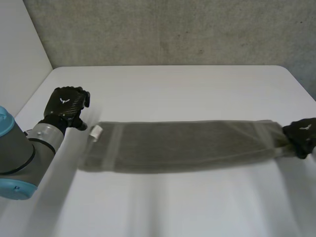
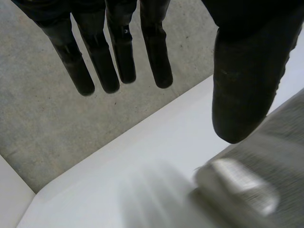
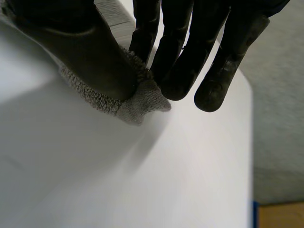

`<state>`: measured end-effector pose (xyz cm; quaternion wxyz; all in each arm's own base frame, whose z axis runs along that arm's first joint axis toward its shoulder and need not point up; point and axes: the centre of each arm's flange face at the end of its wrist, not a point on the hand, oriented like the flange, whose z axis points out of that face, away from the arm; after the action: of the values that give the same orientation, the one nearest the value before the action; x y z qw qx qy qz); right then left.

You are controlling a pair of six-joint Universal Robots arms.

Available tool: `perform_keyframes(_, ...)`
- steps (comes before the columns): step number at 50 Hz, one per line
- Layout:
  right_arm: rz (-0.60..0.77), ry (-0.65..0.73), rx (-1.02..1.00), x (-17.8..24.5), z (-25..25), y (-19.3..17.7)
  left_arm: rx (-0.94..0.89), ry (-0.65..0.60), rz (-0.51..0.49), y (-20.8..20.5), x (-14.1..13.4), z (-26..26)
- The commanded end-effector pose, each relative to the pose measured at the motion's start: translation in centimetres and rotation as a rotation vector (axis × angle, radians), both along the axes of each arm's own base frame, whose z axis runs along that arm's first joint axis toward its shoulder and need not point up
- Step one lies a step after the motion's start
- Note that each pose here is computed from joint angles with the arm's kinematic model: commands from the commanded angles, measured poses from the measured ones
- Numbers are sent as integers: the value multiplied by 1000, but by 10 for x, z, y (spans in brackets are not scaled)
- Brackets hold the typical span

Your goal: Fold the towel.

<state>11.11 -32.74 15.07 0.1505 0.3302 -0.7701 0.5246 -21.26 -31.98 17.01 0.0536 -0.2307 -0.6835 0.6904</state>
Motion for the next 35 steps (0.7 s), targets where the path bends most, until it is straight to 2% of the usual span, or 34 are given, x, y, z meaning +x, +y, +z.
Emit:
perform_keyframes(1, -54, 73, -79, -29, 36, -33, 2, -1, 1, 1, 0, 0)
perform_keyframes(8, -32, 38, -118, -14, 68, -41, 4, 0, 1, 1, 0, 0)
perform_keyframes(10, 60, -22, -138, 29, 80, -31, 1, 1, 1, 1, 0, 1)
perform_keyframes(11, 60, -22, -138, 30, 80, -31, -2, 1, 2, 1, 0, 2)
perform_keyframes(13, 160, -74, -162, 81, 90, -12, -2, 1, 1, 2, 0, 2)
perform_keyframes(14, 160, -74, -162, 82, 90, -12, 1, 1, -1, 3, 0, 1)
perform_keyframes(15, 209, -89, -172, 109, 94, 4, 1, 1, -1, 4, 0, 1)
perform_keyframes(16, 210, -89, -172, 110, 94, 4, 1, 1, -1, 4, 0, 1)
perform_keyframes(18, 317, -96, -187, 162, 95, 40, 1, 1, -1, 4, 0, 1)
perform_keyframes(19, 317, -96, -187, 162, 95, 40, 1, 1, -1, 4, 1, 2)
perform_keyframes(21, 442, -103, -208, 218, 89, 81, 1, 1, -1, 4, 1, 2)
perform_keyframes(22, 442, -103, -208, 218, 89, 81, 1, -1, -1, 4, 1, 2)
perform_keyframes(24, 534, -125, -245, 261, 84, 114, 3, 1, -1, 4, 0, 1)
perform_keyframes(29, 617, -133, -251, 299, 67, 144, 4, 0, -1, 4, 1, 1)
perform_keyframes(30, 663, -129, -240, 319, 52, 161, 6, 0, -1, 5, 1, 0)
perform_keyframes(32, 700, -120, -225, 334, 38, 174, 7, 0, -2, 6, 0, 0)
perform_keyframes(35, 723, -111, -203, 345, 19, 179, 7, -2, -4, 6, 0, 0)
